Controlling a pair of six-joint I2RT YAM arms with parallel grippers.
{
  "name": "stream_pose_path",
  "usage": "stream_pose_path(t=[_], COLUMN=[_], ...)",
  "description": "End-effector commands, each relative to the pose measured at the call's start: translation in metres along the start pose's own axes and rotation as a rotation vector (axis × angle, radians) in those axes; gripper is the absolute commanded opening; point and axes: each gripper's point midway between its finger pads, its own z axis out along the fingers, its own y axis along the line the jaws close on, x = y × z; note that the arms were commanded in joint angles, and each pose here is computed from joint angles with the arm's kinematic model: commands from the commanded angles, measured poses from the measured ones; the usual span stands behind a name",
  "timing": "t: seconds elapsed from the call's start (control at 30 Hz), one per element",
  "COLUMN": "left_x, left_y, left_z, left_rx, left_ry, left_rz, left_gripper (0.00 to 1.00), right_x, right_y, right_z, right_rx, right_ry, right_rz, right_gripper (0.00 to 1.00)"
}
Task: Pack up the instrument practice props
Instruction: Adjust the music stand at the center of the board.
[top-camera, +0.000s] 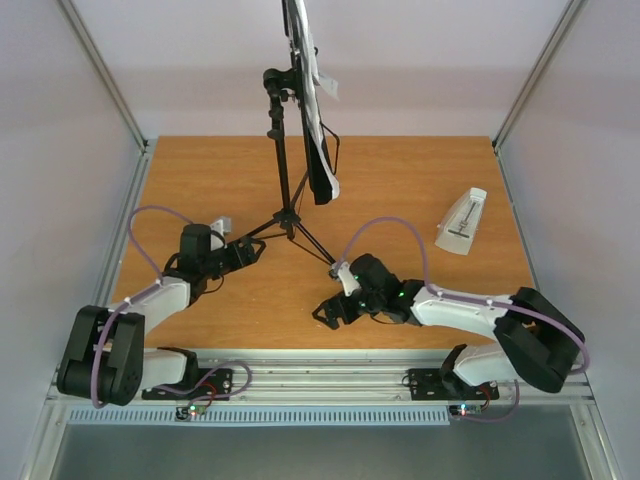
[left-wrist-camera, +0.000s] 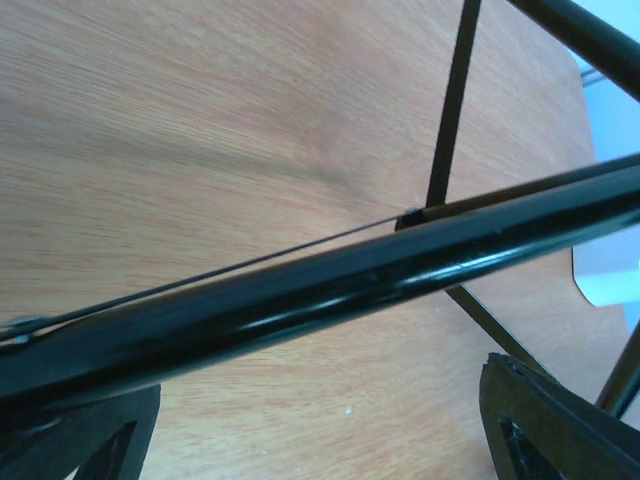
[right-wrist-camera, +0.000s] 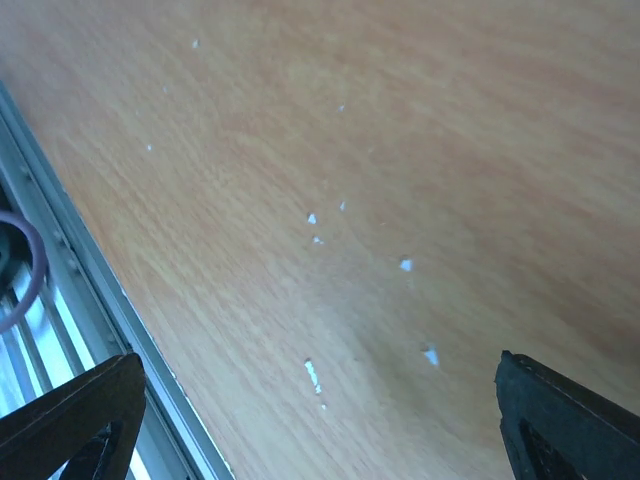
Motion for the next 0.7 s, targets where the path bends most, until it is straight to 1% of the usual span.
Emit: stream_pose_path(t=[0.0, 0.13, 0.2, 0.3, 0.4, 0.47, 0.53, 0.6, 0.67], left_x=[-0.024, -0.021, -0.020, -0.020, -0.030, -0.038, -0.046, -0.056, -0.065], left_y=[0.001, 0.011, 0.010, 0.009, -0.005, -0.023, -0.050, -0.087, -0.121], left_z=[-0.008, -0.018, -0.026, -0.049, -0.083, -0.105, -0.120, -0.127, -0.128], left_rx=[0.005, -0.053, -0.070, -0.139, -0.182, -0.164, -0.103, 0.002, 0.068], left_ry=[-0.086, -0.101, -0.101, -0.114, -0.182, -0.234, -0.276, -0.300, -0.312], left_rz=[0.039, 0.023, 0.029, 0.062, 0.121, 0.178, 0.238, 0.320, 0.403], left_gripper=[0.88, 0.88, 0.88, 0.88, 0.88, 0.88, 0.88, 0.88, 0.88], right_x=[-0.020, -0.022, -0.026, -0.035, -0.042, -0.046, -0.051, -0.057, -0.062], right_y=[0.023, 0.041, 0.049, 0.054, 0.055, 0.054, 0.048, 0.040, 0.033], right_z=[0.017, 0.031, 0.030, 0.014, -0.012, -0.032, -0.048, -0.060, -0.070], right_rx=[-0.009, -0.022, -0.028, -0.014, 0.024, 0.058, 0.099, 0.134, 0.163], right_ry=[-0.048, -0.044, -0.068, -0.112, -0.151, -0.173, -0.183, -0.198, -0.226], right_rz=[-0.047, -0.085, -0.101, -0.120, -0.149, -0.164, -0.164, -0.162, -0.162], right_gripper=[0.96, 0.96, 0.95, 0.95, 0.96, 0.97, 0.98, 0.98, 0.98])
